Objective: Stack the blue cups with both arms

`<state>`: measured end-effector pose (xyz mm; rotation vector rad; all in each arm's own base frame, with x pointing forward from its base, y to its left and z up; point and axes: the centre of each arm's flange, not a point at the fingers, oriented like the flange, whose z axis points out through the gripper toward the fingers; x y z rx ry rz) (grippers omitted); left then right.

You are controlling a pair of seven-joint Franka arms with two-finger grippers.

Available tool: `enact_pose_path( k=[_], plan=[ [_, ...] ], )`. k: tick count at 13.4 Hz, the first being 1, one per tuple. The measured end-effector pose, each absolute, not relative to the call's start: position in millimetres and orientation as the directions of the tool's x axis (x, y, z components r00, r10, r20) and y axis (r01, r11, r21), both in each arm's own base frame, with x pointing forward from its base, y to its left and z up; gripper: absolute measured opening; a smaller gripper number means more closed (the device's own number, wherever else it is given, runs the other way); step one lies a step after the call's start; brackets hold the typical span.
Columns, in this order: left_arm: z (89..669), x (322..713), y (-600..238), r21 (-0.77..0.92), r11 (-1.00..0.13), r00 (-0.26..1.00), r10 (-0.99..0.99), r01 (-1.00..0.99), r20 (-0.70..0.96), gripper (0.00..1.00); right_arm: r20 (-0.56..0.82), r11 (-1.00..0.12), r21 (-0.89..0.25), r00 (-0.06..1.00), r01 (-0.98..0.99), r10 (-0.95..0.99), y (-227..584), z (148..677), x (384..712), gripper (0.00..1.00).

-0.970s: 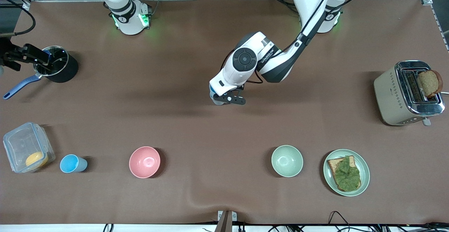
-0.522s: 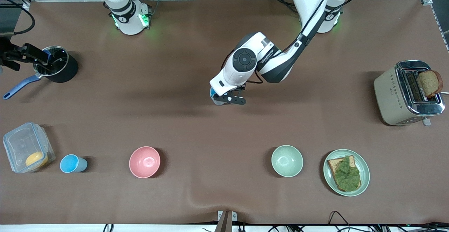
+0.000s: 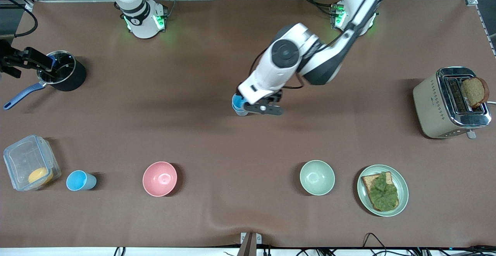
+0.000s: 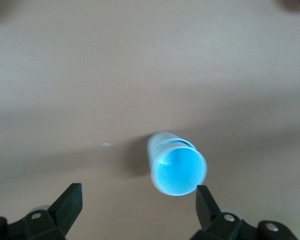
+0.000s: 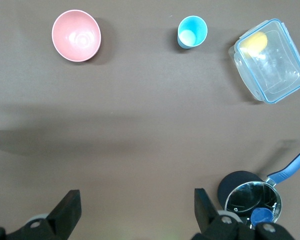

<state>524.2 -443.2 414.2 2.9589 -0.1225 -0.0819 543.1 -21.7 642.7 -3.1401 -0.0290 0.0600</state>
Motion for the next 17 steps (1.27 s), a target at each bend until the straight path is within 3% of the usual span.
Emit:
enact_pose_path(
  k=[7,11,17],
  plan=[
    [543.8,568.6,-269.6,0.06,-0.99,0.991,0.131,0.129,0.036,1.0,-0.038,-1.0,-0.001,0.999,0.017,0.017,-22.2,643.1,543.1,1.0],
    [561.1,592.6,-180.3,0.054,-0.963,0.963,0.265,0.263,0.047,1.0,-0.038,-1.0,-0.001,0.999,0.017,0.017,-22.1,643.0,543.2,1.0],
    [560.4,603.6,-116.6,0.034,-0.968,0.968,0.249,0.248,0.028,1.0,-0.038,-1.0,-0.001,0.999,0.017,0.017,-22.2,642.8,543.2,1.0]
  ],
)
